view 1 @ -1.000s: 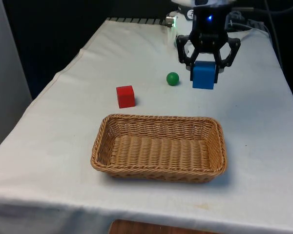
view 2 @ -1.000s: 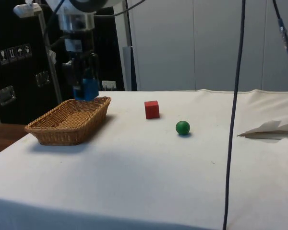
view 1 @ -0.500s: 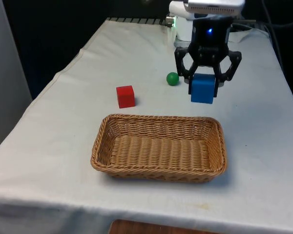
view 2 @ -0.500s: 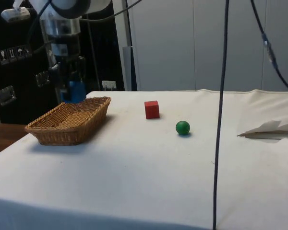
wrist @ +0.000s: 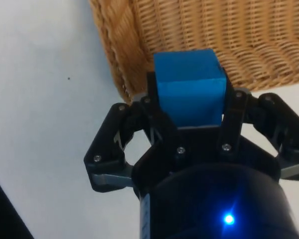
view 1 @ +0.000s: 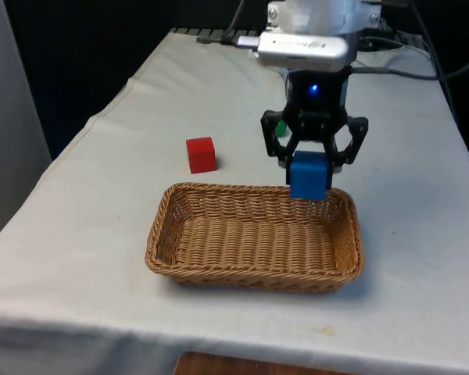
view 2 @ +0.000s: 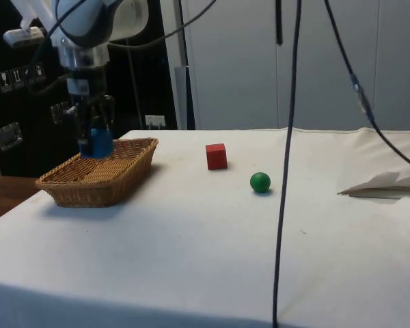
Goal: Place all non-red objects into the basket.
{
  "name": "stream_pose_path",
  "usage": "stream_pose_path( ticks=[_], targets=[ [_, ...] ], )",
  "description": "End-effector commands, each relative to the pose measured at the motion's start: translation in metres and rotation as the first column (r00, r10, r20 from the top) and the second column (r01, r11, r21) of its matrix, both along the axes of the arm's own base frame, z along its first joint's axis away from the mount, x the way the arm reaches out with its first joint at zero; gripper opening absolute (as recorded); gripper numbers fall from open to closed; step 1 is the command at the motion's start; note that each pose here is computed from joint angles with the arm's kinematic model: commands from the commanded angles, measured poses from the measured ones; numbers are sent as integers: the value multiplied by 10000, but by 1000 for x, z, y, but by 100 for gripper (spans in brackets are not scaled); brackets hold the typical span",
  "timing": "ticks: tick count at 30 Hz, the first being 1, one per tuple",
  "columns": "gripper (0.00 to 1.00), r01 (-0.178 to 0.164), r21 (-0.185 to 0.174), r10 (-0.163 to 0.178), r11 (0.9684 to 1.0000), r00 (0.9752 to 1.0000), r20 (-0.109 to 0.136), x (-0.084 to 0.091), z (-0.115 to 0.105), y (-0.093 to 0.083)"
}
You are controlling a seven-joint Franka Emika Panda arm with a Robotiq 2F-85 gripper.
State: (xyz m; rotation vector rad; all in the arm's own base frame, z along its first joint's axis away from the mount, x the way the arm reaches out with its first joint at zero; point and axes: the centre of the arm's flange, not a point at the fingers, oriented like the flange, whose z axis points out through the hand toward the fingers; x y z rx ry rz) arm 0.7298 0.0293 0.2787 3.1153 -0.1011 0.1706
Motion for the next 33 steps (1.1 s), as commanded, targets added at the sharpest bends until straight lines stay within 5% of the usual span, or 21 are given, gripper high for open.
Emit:
stream_pose_path(
  ticks=[1, 23, 26, 27, 30, 31, 33],
  targets=[
    [2, 5, 116, -5, 9999, 10000, -41, 3, -5, -3],
    [4, 68, 184, -68, 9998, 10000, -7, 27, -66, -16],
    [27, 63, 173, -63, 9998, 10000, -6, 28, -69, -15],
    [47, 62, 165, -62, 9998, 10000, -6, 28, -71, -16],
    [81, 55, 91, -55, 9999, 10000, -19, 27, -70, -16],
    [81, 64, 160, -64, 9999, 10000, -6, 28, -71, -15],
    [97, 62, 158, -61, 9999, 10000, -6, 29, -72, -15]
  ],
)
